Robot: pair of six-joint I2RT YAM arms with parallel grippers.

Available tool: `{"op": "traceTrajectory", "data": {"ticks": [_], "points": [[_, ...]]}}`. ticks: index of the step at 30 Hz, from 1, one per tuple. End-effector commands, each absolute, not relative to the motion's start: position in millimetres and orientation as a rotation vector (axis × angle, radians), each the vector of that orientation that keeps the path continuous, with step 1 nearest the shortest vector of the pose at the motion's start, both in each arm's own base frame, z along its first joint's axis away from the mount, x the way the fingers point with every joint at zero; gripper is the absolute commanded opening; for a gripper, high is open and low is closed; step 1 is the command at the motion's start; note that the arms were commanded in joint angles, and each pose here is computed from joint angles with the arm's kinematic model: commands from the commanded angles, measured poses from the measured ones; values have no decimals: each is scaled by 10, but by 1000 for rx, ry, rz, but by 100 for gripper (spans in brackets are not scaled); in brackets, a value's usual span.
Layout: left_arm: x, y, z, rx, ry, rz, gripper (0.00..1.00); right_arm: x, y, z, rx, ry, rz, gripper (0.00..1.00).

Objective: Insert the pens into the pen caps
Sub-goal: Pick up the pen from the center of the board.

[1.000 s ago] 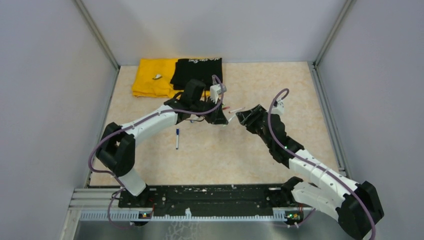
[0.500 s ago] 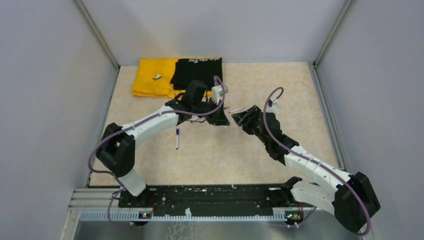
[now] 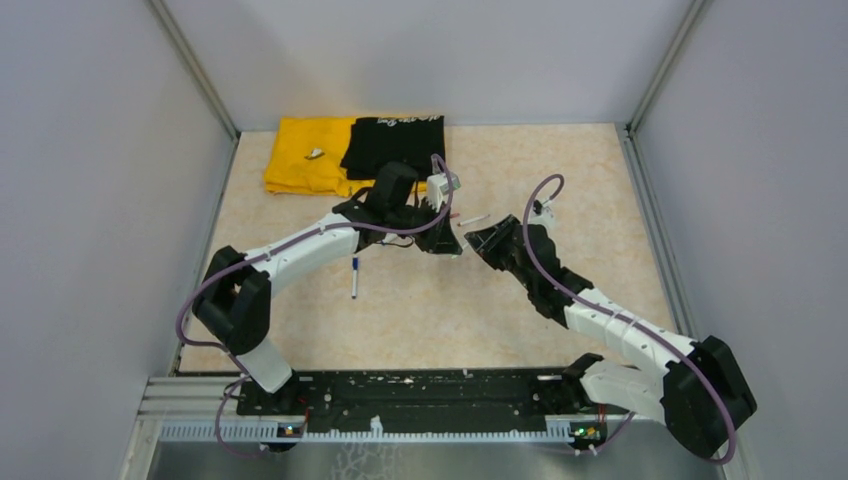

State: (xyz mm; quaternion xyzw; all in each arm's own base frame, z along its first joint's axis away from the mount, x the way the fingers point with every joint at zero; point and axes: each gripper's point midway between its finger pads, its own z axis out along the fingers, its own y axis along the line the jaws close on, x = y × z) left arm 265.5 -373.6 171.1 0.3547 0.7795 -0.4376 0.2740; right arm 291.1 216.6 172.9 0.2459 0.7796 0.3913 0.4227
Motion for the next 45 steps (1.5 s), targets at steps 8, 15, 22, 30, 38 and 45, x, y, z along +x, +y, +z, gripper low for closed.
{"op": "traceTrajectory", "data": {"ticks": [8,15,22,30,38,45], "points": [[2596,-3789,1849,998,2026,-1200,32,2985,2235,1967,604,1864,1062,5],[2605,-3820,1849,995,2024,-1200,37,2951,2299,1994,566,1863,1106,0],[2629,-3840,1861,982,2021,-1196,26,2926,2365,2015,529,1870,1140,0],[2719,-3782,1818,939,2046,-1115,9,2904,2372,2027,498,1875,1138,10],[2965,-3554,1752,839,2081,-933,0,2937,2249,2198,409,1845,1019,44],[3244,-3211,1883,740,2046,-856,0,2998,2056,2230,371,1874,831,46]]}}
